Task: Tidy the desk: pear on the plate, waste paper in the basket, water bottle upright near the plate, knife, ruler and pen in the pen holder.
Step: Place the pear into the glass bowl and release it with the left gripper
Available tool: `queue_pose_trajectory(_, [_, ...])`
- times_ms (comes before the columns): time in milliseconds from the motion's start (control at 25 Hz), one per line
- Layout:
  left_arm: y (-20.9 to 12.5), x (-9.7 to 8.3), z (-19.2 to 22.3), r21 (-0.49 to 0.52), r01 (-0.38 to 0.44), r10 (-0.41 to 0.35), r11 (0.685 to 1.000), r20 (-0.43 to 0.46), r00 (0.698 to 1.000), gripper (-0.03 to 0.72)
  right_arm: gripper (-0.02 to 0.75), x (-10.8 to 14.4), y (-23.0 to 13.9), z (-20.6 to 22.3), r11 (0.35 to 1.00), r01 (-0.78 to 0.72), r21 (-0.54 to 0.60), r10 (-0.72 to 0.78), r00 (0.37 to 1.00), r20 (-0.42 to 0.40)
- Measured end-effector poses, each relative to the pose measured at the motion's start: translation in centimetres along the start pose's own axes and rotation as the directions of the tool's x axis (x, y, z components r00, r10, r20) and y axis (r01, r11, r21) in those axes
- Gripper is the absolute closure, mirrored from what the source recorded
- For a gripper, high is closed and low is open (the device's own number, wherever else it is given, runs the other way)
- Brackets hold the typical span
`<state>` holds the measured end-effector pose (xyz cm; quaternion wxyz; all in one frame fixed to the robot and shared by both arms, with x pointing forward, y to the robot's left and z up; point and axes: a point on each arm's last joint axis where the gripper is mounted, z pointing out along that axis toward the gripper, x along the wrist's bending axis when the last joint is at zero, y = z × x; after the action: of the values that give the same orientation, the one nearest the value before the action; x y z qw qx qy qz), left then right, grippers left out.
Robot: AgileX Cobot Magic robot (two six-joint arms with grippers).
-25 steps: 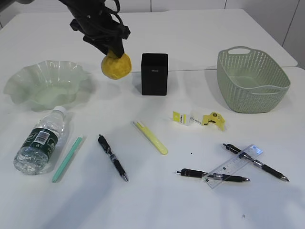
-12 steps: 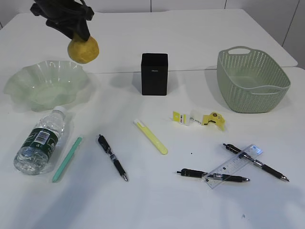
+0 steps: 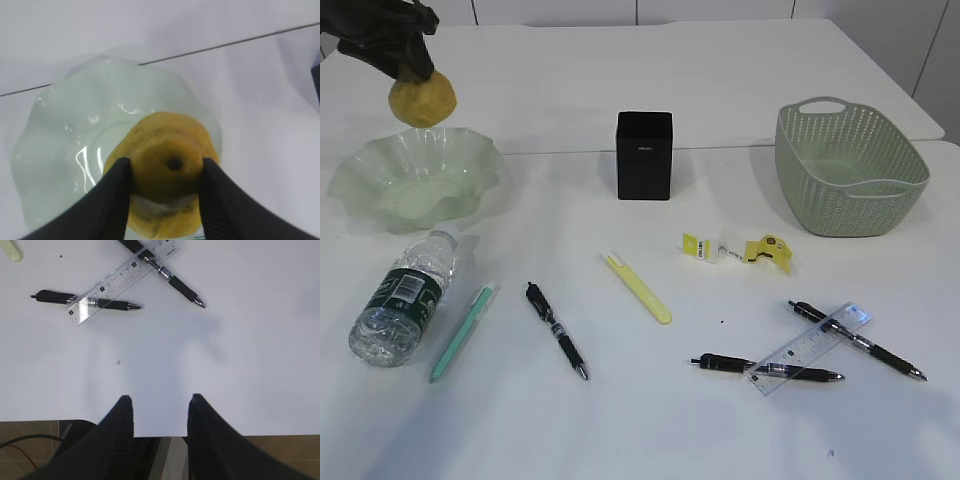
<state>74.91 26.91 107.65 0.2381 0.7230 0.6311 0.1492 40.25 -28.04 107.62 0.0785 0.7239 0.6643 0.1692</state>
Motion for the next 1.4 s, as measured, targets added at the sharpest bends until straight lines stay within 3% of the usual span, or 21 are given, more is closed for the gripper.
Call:
queue_pose_trajectory(360, [-0.2,3.5,-0.5,-0.011,0.081,-0.081,0.997,0.006,0.997,0.398,0.435,0.3,0.0,0.0,1.0,-0.014,0.004,0.014,0.999,-0.03])
queue_pose_trajectory(1400, [-3.3,5.0,6.8,0.165,0.11,-0.109,0.98,-0.012,0.994,0.398,0.435,0.4,0.0,0.0,1.0,-0.021,0.006,0.021,0.999,-0.044])
